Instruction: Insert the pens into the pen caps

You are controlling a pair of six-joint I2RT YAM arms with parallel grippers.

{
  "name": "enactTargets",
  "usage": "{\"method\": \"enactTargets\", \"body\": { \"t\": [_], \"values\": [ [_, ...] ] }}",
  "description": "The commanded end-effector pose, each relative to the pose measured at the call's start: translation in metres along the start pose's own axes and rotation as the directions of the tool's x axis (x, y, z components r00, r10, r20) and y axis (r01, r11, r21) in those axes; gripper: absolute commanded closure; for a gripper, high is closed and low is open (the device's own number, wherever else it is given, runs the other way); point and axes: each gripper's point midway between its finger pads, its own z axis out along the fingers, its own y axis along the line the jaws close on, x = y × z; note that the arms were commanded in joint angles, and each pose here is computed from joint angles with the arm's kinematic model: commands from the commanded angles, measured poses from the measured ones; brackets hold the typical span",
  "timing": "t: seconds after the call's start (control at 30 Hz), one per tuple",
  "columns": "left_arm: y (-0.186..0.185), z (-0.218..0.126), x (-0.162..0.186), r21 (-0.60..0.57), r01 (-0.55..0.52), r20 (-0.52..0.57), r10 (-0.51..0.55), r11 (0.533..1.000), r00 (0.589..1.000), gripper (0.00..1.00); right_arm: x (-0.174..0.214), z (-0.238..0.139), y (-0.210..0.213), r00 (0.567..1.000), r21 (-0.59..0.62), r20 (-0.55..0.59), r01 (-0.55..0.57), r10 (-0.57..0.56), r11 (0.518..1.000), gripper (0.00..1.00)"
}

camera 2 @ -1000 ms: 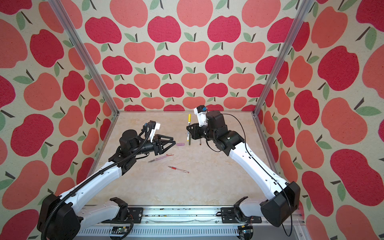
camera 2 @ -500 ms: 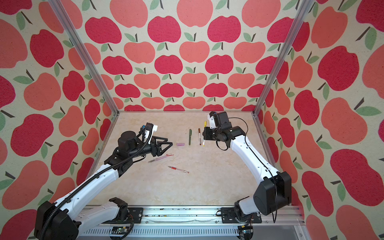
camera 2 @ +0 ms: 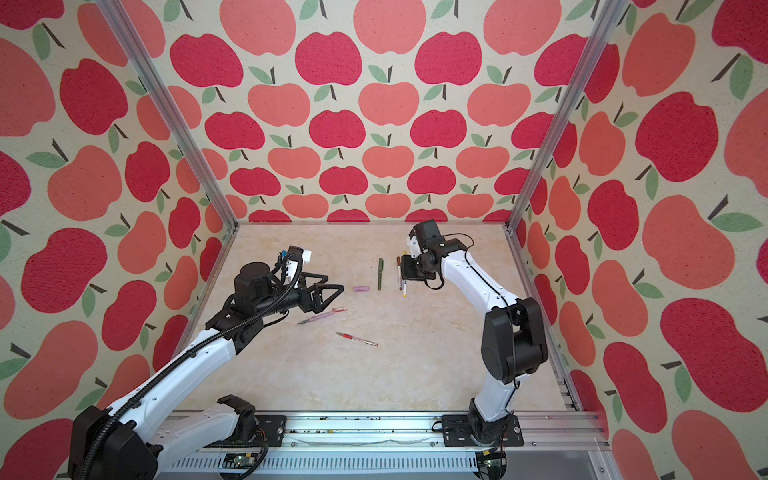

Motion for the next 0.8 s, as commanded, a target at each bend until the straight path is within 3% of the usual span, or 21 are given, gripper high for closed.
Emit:
{"method": "enactTargets", "body": {
  "t": [0.0, 0.27, 0.77],
  "values": [
    [0.003, -0.002, 0.001, -0.021, -0.007, 0.001, 0.007, 1.000, 1.000, 0.01, 0.009, 0.008, -0.031, 0.996, 0.118, -0.085, 0.008, 0.002, 0.993, 0.97],
    [0.006, 0.000, 0.002, -0.018, 0.005, -0.008, -0.006, 1.000, 1.000, 0.01, 0.003, 0.042, -0.069, 0.990, 0.224, -0.142, 0.008, 0.024, 0.975, 0.98],
    [0.016, 0.006, 0.004, -0.027, 0.038, -0.020, -0.039, 0.999, 0.999, 0.01, -0.022, 0.075, -0.092, 0.987, 0.263, -0.161, 0.031, 0.012, 0.964, 0.98]
  ]
}}
